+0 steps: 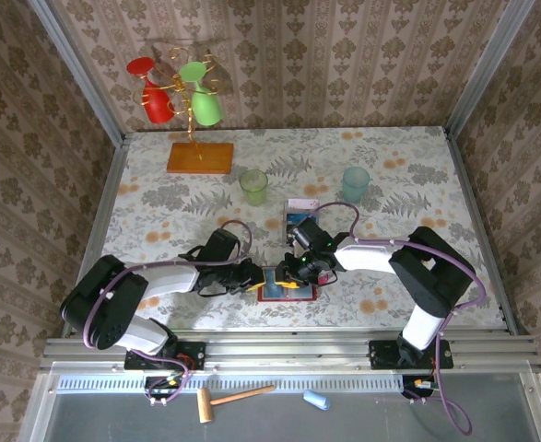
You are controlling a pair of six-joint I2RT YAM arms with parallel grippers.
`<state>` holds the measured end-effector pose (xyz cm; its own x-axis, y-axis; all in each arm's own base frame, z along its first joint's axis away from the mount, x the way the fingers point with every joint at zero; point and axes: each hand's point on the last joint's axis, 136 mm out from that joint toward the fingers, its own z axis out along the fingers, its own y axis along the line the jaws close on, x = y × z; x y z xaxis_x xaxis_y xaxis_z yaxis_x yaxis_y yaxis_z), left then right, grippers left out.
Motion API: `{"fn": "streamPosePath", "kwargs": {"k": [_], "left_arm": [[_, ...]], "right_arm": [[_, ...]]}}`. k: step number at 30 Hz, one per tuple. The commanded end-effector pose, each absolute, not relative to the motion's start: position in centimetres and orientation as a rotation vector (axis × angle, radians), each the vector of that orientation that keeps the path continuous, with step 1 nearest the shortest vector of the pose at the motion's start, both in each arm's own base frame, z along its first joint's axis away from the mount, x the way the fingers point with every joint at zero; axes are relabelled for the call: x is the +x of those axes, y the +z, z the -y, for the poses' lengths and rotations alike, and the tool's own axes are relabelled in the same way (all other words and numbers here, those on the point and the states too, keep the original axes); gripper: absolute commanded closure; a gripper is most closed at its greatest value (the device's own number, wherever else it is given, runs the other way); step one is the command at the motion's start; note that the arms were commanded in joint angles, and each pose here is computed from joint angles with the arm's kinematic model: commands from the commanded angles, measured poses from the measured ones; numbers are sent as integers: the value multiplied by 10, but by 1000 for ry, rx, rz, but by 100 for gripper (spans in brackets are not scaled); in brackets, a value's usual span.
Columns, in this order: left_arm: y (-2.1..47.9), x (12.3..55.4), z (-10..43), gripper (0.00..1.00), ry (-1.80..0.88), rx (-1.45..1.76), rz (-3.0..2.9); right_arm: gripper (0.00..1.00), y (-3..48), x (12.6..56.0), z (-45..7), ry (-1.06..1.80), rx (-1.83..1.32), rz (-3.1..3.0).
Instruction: Take the credit cards out of the card holder
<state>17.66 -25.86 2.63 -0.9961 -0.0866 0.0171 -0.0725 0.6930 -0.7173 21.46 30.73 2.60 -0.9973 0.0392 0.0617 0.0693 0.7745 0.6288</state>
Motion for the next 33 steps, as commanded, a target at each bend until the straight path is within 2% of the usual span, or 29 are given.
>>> {"fn": "streamPosePath", "kwargs": {"k": [1, 21, 33], "left_arm": [[16, 172, 251, 83, -1183, -142, -2899], [11, 170, 247, 82, -1166, -148, -2919], [66, 193, 260, 82, -1184, -58, -2823]], "right_arm": [[73, 26, 213, -299, -959, -78, 2955], [73, 37, 217, -291, -933, -69, 3012], [73, 58, 220, -290, -1062, -87, 3002]]}}
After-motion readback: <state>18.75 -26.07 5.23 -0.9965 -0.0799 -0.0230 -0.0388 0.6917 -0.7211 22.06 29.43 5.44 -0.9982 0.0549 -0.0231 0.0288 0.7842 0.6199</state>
